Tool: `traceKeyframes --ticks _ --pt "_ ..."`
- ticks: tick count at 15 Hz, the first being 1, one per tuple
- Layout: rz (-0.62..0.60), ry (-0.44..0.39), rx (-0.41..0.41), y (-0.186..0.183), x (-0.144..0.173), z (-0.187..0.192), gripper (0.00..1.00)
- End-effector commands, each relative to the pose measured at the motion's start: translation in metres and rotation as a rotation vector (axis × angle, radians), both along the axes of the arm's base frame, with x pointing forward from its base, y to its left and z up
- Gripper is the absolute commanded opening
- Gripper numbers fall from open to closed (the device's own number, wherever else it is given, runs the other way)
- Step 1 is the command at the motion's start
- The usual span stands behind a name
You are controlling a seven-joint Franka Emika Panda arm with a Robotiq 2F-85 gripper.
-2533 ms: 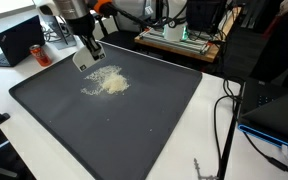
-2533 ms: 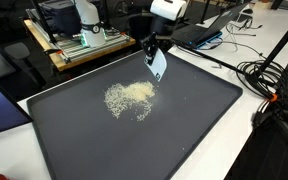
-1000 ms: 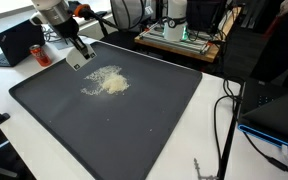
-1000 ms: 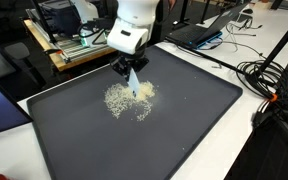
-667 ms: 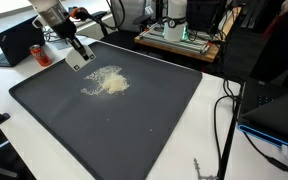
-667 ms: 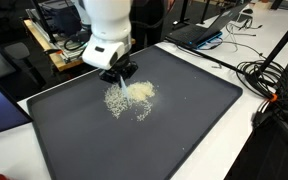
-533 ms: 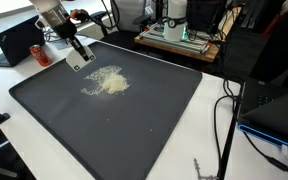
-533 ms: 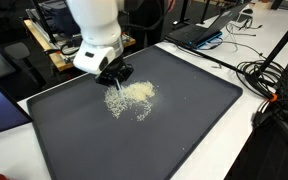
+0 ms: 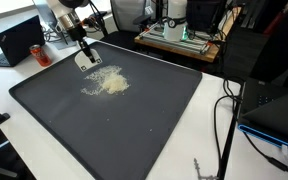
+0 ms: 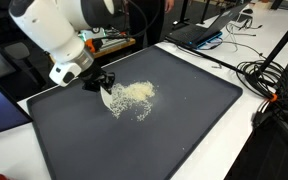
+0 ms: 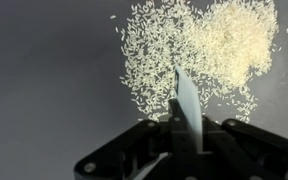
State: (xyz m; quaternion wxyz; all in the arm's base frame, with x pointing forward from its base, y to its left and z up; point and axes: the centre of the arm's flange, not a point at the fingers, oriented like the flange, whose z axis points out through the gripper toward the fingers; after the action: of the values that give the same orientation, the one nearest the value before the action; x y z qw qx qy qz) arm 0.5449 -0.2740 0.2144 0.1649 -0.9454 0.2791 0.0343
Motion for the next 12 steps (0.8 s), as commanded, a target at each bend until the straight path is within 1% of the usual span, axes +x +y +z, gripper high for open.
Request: traceKeyframes --ticks 1,5,7,9,10,11,12 --pt "-0.104 -0.07 0.099 -0.017 -0.053 -0.012 0.01" --pt "-0.195 -0.163 0.212 -0.039 -0.095 -0.029 0.01" --pt "-0.234 -0.215 0.255 -0.046 -0.11 -0.036 0.01" --pt "-0.254 -0.264 0.275 -0.05 -0.121 -0.043 0.01" --pt "-0.231 -0.287 0.258 -0.047 -0.126 -0.044 0.01" --pt "-0.242 -0.232 0.246 -0.056 -0.11 -0.048 0.01" --pt "-0.241 -0.234 0.245 -0.057 -0.114 -0.05 0.04"
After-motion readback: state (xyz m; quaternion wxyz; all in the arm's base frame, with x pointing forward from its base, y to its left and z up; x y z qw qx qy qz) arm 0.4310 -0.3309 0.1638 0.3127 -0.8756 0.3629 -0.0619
